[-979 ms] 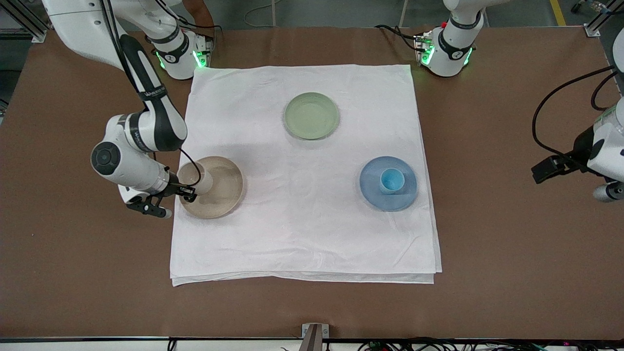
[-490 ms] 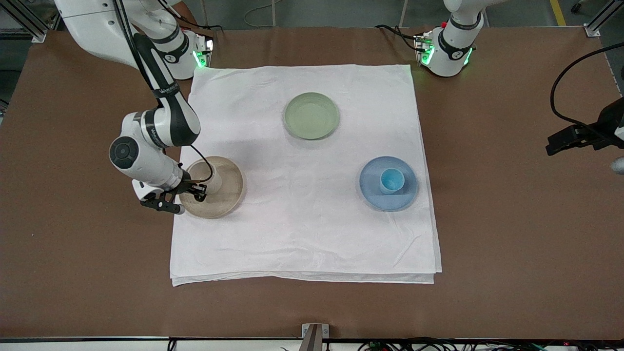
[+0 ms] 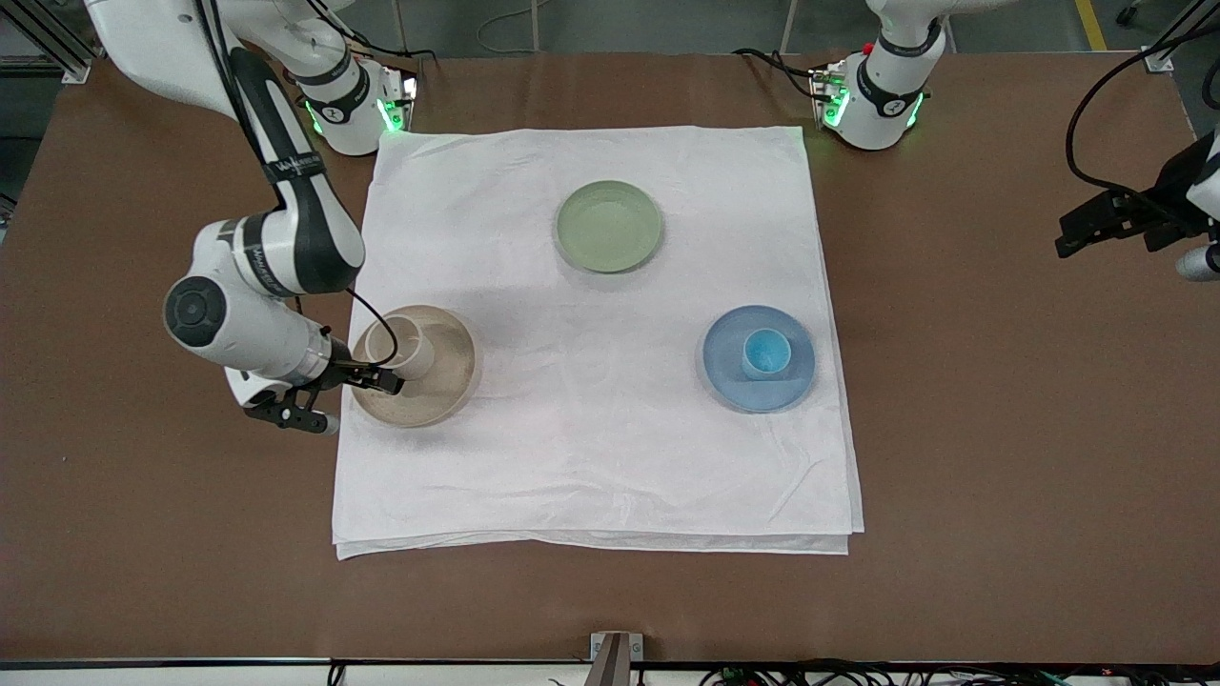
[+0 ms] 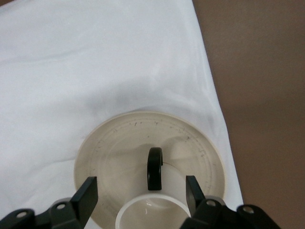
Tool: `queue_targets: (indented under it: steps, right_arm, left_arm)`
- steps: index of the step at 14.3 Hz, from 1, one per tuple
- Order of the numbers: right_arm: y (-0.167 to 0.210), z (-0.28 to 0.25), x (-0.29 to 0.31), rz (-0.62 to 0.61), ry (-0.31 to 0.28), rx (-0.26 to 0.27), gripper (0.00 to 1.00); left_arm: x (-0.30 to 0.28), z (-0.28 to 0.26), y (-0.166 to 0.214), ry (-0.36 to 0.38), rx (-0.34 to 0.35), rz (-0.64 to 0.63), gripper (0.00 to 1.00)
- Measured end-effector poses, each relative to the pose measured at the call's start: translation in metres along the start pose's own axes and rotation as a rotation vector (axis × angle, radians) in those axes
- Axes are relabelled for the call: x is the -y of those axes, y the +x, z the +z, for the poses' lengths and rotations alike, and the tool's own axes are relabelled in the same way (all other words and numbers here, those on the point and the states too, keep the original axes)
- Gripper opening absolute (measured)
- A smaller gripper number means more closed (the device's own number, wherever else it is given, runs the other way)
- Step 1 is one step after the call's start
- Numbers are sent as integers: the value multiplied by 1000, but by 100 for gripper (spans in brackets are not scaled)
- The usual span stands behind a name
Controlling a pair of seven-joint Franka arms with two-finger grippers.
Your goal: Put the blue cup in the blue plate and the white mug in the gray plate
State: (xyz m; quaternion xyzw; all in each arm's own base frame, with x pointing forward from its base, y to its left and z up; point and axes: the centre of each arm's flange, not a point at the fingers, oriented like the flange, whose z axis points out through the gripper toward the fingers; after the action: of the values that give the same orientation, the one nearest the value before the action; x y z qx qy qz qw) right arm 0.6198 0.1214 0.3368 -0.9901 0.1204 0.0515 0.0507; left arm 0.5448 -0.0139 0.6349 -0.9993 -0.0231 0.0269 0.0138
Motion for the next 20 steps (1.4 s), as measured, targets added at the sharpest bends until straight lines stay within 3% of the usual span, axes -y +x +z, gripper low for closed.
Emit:
queue_targets:
  steps: [1, 7, 11, 15, 20]
  right_arm:
    - [7, -24, -6, -9, -5, 8, 99]
    - [38, -131, -83, -152, -116, 32, 100]
    - [41, -178, -125, -134, -119, 59, 100]
    - [38, -194, -123, -144, -139, 58, 100]
    - [39, -221, -121, -147, -148, 6, 100]
  left_arm:
    - [-2, -2, -7, 2, -2, 4, 100]
    - [-9, -1, -19, 6, -9, 15, 100]
    - [-10, 1, -18, 5, -11, 18, 100]
    - [-11, 4, -13, 4, -21, 18, 100]
    - [-10, 4, -12, 4, -24, 18, 100]
